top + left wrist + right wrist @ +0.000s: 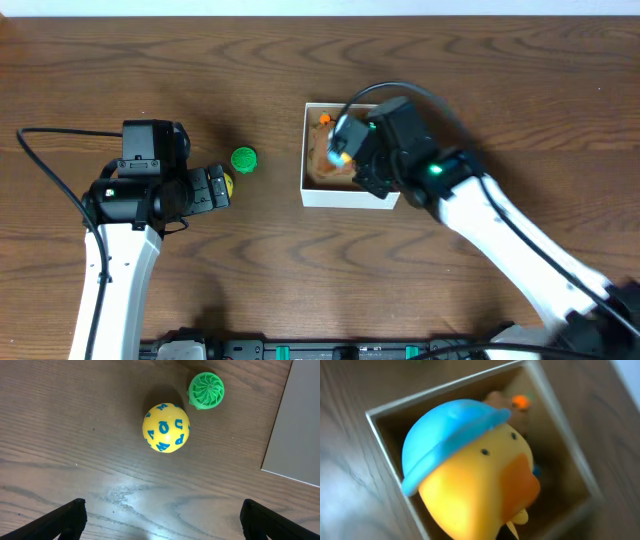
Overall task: Pack container
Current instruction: 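Place the duck into the front of the box and release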
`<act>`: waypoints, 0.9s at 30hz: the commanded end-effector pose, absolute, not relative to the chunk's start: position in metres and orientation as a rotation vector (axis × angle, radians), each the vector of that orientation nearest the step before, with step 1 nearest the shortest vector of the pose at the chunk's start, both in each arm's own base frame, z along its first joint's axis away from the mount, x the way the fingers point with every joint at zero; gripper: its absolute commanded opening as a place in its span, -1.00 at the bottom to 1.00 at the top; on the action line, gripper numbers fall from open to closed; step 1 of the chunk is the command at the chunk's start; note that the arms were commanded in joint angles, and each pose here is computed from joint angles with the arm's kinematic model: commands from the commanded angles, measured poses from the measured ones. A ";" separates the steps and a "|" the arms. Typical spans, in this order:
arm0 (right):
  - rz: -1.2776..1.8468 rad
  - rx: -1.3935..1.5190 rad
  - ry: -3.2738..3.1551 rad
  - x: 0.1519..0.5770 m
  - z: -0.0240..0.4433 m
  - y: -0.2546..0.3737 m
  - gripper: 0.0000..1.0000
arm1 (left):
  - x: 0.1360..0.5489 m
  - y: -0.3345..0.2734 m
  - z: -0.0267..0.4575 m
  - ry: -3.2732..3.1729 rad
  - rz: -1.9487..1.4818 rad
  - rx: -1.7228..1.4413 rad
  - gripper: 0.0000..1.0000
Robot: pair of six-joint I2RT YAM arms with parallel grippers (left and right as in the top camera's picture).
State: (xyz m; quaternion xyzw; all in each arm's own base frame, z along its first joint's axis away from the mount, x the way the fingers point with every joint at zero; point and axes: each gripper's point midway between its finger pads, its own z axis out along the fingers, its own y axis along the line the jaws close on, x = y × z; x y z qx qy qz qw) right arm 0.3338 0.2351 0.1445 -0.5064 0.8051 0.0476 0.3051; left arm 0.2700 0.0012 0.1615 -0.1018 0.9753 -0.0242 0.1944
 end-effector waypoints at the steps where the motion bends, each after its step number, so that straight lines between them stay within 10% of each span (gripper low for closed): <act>1: 0.130 -1.567 2.044 0.334 0.116 0.243 -0.95 | 0.274 0.005 0.168 2.716 -0.048 -0.297 0.96; 12: 0.026 -1.583 2.185 0.339 0.082 0.217 -0.79 | 0.274 0.005 0.168 2.716 -0.048 -0.297 0.96; 13: 0.025 -1.584 2.187 0.339 0.082 0.216 -0.49 | 0.274 0.005 0.168 2.716 -0.048 -0.297 0.96; 14: 0.025 -1.586 2.190 0.338 0.082 0.216 0.57 | 0.274 0.005 0.168 2.716 -0.048 -0.297 0.96; 15: 0.025 -1.588 2.193 0.337 0.082 0.215 0.98 | 0.274 0.005 0.168 2.716 -0.048 -0.297 0.96; 27: 0.125 -1.062 2.239 0.360 0.167 0.218 0.98 | 0.274 0.005 0.168 2.716 -0.048 -0.297 0.96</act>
